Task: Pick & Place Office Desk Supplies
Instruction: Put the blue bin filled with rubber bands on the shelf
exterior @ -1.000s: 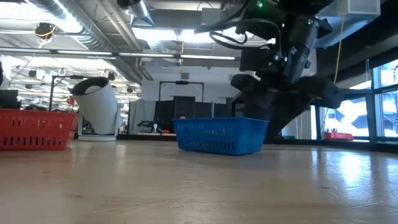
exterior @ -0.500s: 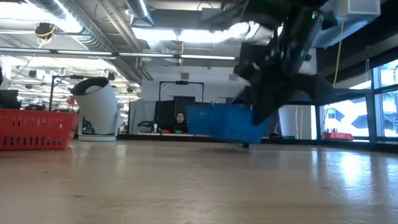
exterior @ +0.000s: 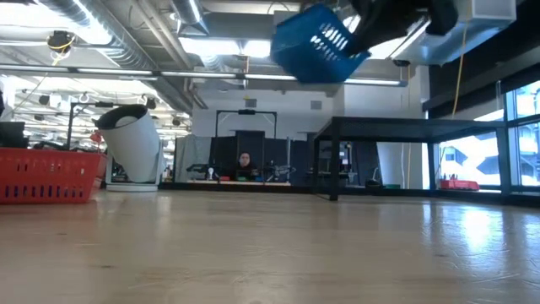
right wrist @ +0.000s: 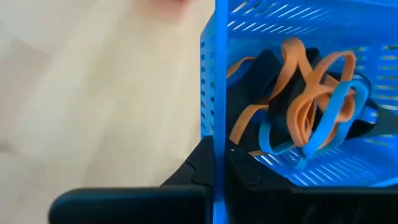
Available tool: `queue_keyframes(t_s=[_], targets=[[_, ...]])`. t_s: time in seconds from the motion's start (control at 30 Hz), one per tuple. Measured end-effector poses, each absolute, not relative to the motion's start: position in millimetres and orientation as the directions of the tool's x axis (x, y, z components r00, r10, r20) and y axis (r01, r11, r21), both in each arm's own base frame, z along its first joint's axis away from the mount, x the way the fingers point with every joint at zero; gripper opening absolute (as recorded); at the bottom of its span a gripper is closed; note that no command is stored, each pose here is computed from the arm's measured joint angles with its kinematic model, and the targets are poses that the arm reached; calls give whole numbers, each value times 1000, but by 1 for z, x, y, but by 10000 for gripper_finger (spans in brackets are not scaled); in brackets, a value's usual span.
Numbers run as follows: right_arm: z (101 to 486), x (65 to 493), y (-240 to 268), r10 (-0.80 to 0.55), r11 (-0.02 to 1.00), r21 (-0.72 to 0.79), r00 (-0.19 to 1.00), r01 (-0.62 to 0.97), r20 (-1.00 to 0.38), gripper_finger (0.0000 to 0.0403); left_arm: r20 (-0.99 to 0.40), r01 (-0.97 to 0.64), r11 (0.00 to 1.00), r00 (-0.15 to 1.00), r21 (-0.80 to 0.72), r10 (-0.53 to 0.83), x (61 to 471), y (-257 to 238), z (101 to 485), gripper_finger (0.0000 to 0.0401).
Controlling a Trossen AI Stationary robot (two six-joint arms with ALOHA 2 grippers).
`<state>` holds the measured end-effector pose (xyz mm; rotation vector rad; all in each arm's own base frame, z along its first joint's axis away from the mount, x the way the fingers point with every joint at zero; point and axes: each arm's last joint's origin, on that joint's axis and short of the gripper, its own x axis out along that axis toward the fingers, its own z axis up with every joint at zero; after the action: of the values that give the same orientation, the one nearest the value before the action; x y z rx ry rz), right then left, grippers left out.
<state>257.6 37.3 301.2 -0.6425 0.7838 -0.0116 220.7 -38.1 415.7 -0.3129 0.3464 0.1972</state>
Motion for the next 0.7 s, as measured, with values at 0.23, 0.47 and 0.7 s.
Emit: queue_keyframes(t_s=[0.23,0.47,0.7], targets=[[341,218,6,-377,867,-487,498,-107,-781,11,-355,-283,944,911,-168,210,222,-31,416,98],[345,175,-26,-358,931,-365,166,-9,-919,12,-351,-312,945,900,-100,260,222,-23,416,98],[334,136,-42,-341,938,-333,99,92,-935,13,-346,-346,938,883,-27,316,223,-14,416,98]])
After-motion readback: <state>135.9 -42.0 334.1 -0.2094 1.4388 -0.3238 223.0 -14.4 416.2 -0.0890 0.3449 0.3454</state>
